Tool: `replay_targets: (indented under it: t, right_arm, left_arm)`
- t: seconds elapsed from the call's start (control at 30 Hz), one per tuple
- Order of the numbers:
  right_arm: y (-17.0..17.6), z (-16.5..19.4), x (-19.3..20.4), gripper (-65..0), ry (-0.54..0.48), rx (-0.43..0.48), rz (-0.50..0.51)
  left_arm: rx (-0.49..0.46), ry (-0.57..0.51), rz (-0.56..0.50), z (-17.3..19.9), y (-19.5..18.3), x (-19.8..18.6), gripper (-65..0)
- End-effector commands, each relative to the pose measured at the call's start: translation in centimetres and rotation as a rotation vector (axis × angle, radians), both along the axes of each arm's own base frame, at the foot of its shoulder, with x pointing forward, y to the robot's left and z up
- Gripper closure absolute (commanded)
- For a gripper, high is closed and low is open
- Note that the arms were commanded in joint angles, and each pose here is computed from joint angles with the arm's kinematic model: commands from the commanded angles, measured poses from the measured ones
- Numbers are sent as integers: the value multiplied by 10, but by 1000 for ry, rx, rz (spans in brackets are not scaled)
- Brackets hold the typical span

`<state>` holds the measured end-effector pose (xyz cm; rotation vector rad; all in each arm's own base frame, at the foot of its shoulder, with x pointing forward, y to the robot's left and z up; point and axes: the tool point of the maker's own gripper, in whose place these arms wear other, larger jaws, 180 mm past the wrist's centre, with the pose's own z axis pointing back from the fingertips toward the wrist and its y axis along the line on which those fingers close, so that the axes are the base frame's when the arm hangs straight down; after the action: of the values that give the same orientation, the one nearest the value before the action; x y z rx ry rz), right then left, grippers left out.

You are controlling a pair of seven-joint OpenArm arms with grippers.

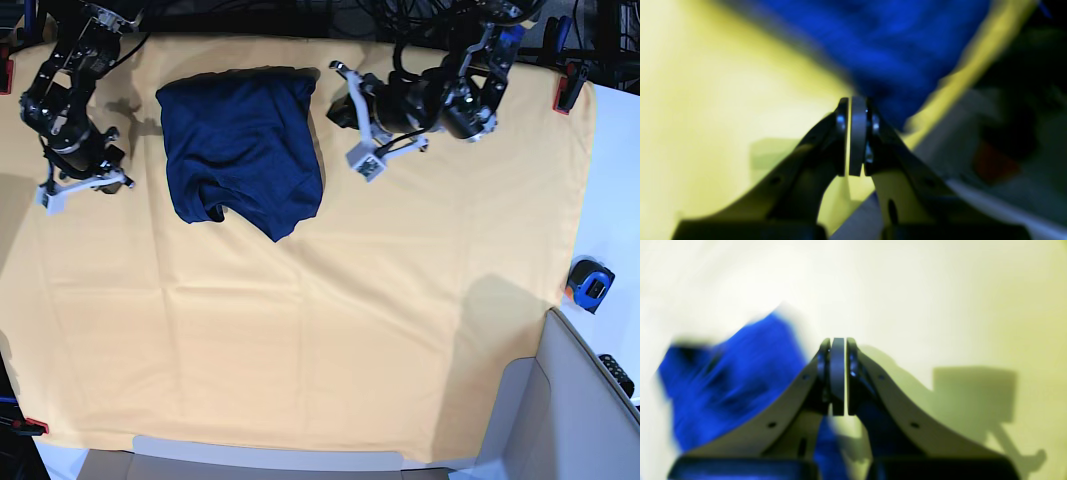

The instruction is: Fold the T-shirt properly

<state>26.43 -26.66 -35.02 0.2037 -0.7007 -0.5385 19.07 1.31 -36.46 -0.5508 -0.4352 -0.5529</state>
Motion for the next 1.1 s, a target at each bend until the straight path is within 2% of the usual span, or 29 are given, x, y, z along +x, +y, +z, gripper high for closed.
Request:
replay_targets:
  t: [0.0, 0.13, 0.2, 0.27, 0.33, 0.47, 0.67, 0.83, 0.93, 1.07]
  right_arm:
    - [-18, 20, 3, 0, -55, -50, -18]
    - [-51, 19, -37, 0, 2, -117, -88]
    - [-52, 0, -70, 0, 93, -125, -86]
    - [-50, -17, -103, 0, 186, -126, -79]
    - [-46, -33, -140, 0, 277, -112, -87]
    - [-27, -58, -202, 0, 420, -52, -112]
    - [6, -93, -272, 0, 594, 82, -179]
    - [15, -113, -305, 0, 686, 149, -218]
    - [13, -109, -314, 0, 702, 137, -220]
    - [5, -82, -303, 0, 652, 55, -176]
  left_arm:
    - [-33, -43, 30, 12, 6, 3, -5]
    - [39, -44, 247, -1, 79, -1, -5]
    - [77, -36, 379, -8, 119, -16, -5]
    - [111, -17, 465, -13, 147, -38, -5]
    - [129, 16, 530, -19, 162, -61, -5]
    - [131, 138, 656, -38, 167, -107, -5]
    - [146, 334, 690, -81, 164, -160, 0]
    - [147, 358, 762, -105, 171, -182, 0]
    - [151, 347, 789, -109, 176, -187, 0]
    - [154, 339, 794, -107, 179, -187, 0]
